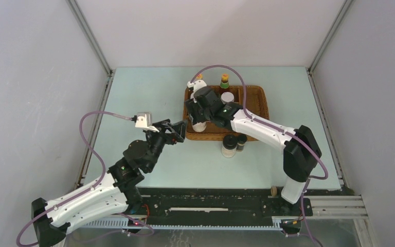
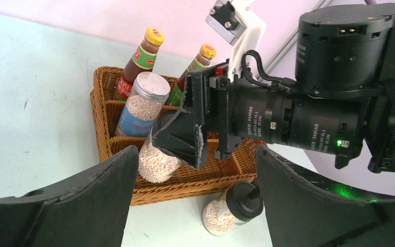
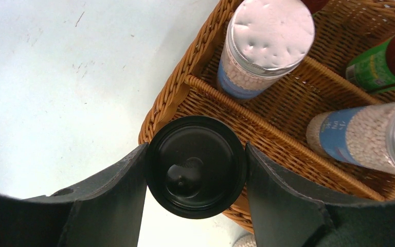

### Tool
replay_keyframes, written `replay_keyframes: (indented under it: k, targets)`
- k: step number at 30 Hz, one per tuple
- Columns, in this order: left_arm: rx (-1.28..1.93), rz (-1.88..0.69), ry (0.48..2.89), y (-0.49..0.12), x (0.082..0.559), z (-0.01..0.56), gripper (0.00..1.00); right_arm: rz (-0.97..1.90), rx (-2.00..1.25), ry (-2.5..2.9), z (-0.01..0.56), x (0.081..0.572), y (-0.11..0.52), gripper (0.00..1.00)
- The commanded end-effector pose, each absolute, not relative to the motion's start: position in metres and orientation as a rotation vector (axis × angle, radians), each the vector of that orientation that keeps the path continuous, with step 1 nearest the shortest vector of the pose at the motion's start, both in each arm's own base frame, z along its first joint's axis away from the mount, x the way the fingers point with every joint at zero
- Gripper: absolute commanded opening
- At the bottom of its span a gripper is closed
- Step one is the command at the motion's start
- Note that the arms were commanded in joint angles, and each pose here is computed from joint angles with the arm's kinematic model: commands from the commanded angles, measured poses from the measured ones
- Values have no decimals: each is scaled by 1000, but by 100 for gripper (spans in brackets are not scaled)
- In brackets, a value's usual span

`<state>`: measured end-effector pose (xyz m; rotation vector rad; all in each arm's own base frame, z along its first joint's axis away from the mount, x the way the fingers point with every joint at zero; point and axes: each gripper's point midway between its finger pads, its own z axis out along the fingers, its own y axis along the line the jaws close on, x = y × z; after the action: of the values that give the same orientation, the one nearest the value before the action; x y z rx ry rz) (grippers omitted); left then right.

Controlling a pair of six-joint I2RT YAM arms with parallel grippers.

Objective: Organize the condiment bottles
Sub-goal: Place the bottle in the storage box.

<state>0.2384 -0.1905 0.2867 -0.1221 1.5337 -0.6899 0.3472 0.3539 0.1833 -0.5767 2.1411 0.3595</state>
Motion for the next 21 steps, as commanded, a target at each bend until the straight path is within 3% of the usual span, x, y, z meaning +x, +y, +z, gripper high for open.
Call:
replay_keyframes:
  k: [1,21]
  targets:
    - [-94,-651,1547,-188,238,274,87,447,-541,2021,220,368,374,0]
    - [-69,-606,1566,-186,240,264,88,471,-521,2069,175,382,379,0]
